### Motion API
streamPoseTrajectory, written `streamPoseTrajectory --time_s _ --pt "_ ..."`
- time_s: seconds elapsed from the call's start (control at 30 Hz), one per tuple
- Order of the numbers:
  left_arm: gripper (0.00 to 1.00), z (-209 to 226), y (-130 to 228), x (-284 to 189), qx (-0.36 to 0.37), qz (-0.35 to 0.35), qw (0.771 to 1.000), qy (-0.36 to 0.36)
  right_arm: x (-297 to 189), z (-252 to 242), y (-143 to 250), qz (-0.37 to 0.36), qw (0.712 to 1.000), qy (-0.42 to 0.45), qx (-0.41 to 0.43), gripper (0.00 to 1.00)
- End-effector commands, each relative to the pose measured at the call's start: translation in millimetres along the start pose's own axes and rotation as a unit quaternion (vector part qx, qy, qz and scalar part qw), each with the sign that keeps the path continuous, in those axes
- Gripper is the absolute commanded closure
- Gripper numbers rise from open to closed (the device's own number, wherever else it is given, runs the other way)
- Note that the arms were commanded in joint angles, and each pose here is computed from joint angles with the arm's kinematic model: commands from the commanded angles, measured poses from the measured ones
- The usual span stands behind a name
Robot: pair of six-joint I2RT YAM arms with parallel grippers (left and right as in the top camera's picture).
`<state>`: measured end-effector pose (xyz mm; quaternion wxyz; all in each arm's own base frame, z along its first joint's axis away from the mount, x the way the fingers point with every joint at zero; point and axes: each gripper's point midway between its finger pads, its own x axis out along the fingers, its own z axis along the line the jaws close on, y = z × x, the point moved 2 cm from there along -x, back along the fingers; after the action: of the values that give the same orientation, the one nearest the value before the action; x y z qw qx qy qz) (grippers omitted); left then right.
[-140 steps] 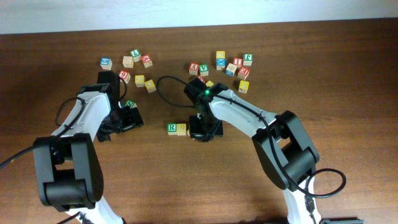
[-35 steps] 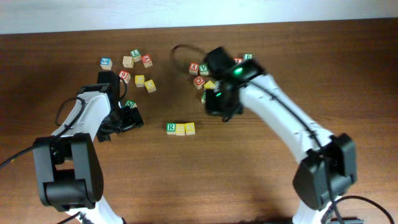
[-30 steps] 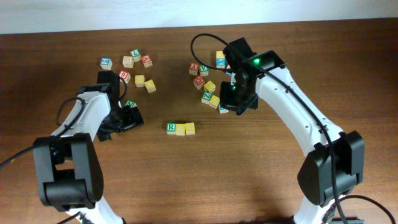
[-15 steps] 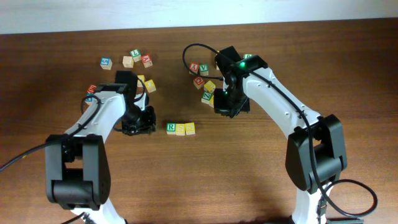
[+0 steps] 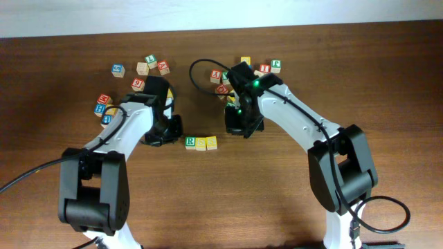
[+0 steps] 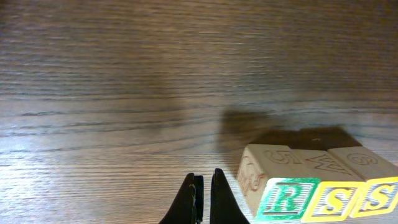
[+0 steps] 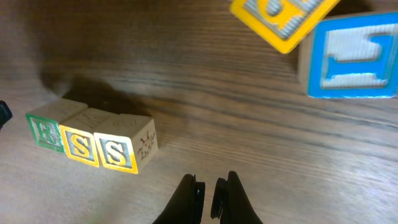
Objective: Spell out RSS
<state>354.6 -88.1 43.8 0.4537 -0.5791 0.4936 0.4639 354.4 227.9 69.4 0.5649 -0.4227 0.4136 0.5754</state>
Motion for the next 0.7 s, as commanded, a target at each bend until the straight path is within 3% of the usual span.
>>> streamPoseTrajectory --time_s 0.0,0.27,0.67 --pt "1.0 3 -6 1 -0.003 -0.008 1.0 -0.011 17 2 10 0.02 1.0 -0.018 0.006 0.96" --pt "1.0 6 5 10 -0.006 0.008 1.0 -0.011 42 11 13 0.013 0.996 -0.079 0.025 0.96" --pt "1.0 -2 12 26 -0.01 0.03 0.999 0.021 46 21 17 0.015 0.996 -0.084 0.022 0.96"
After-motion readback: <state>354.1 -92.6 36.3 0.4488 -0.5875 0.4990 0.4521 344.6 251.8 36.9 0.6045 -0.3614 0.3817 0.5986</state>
